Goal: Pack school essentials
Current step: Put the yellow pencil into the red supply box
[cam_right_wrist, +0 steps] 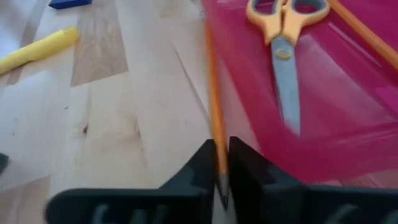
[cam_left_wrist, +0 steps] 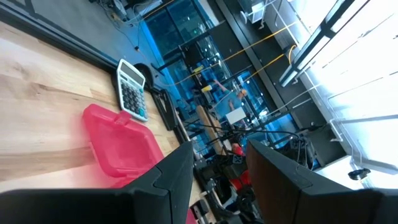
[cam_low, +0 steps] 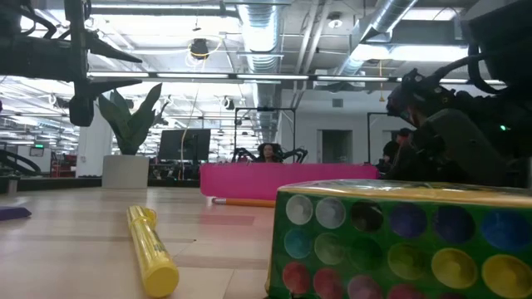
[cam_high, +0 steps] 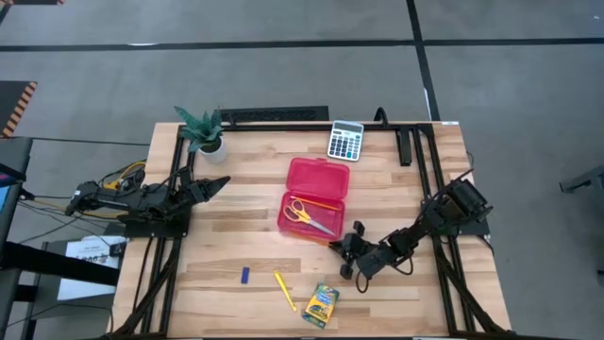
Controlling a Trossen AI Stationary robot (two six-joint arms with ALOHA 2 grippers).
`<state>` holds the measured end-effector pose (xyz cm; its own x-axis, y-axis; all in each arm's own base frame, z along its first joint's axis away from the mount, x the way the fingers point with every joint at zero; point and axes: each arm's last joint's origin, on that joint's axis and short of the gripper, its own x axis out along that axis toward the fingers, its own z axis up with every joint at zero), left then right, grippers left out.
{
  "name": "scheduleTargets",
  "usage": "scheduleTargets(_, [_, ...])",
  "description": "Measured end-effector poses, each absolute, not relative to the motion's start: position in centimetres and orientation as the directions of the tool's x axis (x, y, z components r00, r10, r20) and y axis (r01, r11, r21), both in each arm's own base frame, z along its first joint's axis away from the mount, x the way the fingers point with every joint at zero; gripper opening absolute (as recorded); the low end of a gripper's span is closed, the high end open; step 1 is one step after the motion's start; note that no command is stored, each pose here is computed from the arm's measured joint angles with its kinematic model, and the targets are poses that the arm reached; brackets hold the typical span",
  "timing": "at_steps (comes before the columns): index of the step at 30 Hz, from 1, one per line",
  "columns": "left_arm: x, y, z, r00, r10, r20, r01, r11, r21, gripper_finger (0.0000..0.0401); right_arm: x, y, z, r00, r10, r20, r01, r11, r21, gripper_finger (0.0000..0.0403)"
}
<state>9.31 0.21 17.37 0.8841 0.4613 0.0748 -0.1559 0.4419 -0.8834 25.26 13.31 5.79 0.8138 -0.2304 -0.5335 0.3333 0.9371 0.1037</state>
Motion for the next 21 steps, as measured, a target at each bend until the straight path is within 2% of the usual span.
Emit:
scheduleTargets(5, [9.3,0.2,17.4,0.884,0.462,0.075,-0.156,0.442,-0.883,0.0137,25.2,13.5,5.9,0.818,-0.220,-0.532,0.323,0.940,0.108,0.0010])
scheduleTargets(12, [9.3,0.2,17.4,0.884,0.461,0.075,-0.155,0.442,-0.884,0.0137,26.3,14.6,6.7,0.848,-0.185,-0.497,0.300,0.940,0.161,0.0012])
scheduleTargets(17, [9.3,0.2,17.4,0.884,0.461,0.075,-0.155,0.442,-0.883,0.0137,27.6,16.1,7.7,0.869,-0.086,-0.488,0.207,0.958,0.200,0.0010])
scheduleTargets(21, [9.3,0.2,17.4,0.884,0.461,0.075,-0.155,0.442,-0.883,0.0137,29.0,16.7,8.9,0.892,-0.068,-0.446,0.169,0.967,0.191,0.0015])
